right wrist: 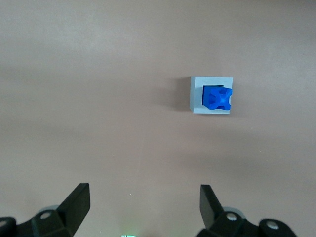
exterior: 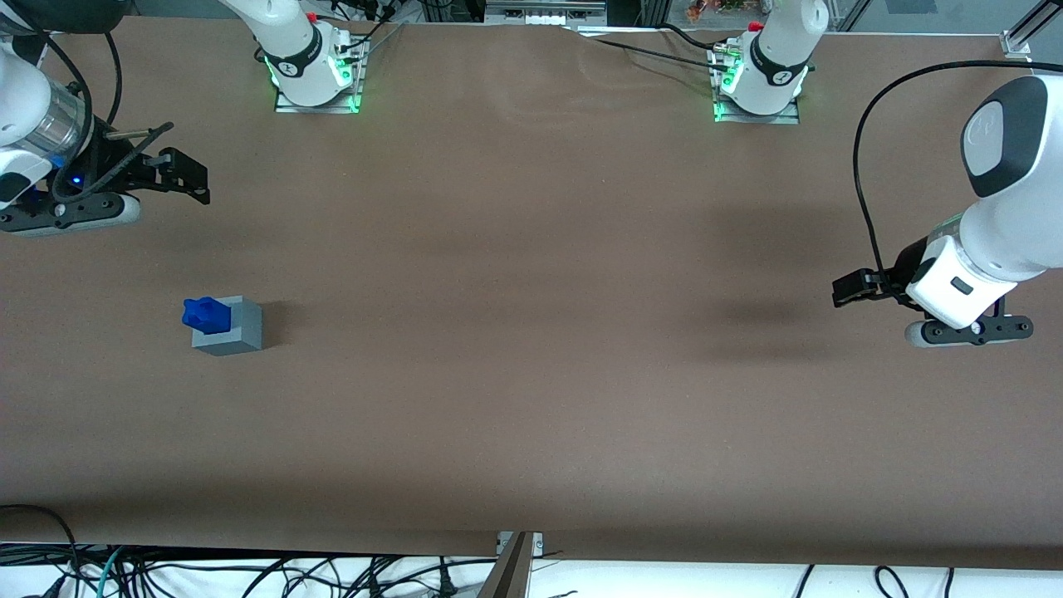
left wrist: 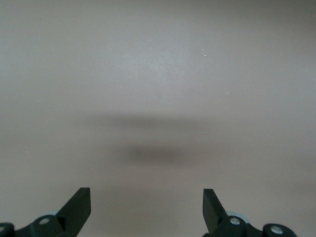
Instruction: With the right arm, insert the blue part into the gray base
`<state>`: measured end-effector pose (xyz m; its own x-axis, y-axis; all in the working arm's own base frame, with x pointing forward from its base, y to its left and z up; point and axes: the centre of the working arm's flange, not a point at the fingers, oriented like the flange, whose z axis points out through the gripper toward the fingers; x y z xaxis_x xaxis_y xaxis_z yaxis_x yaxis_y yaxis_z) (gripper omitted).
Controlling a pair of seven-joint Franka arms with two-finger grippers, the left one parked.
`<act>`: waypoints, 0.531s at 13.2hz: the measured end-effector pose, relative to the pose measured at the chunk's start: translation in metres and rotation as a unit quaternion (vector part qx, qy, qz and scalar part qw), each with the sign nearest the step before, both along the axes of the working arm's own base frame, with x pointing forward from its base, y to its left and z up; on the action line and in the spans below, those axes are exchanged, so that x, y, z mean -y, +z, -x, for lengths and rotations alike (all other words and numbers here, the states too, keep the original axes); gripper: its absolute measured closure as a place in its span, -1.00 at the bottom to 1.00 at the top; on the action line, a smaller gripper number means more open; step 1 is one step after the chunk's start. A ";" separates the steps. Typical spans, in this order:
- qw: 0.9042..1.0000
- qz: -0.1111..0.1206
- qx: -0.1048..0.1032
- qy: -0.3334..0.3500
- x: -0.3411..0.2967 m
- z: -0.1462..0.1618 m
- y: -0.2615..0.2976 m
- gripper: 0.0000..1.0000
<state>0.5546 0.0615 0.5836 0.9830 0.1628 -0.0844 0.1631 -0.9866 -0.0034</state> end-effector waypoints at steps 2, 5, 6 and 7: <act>1.000 0.006 0.002 0.000 0.002 0.000 0.001 -0.97; 1.000 0.007 0.005 -0.002 0.004 -0.001 0.003 -0.97; 1.000 0.007 0.006 -0.002 0.005 -0.002 0.002 -0.97; 1.000 0.007 0.006 -0.003 0.005 -0.003 0.002 -0.97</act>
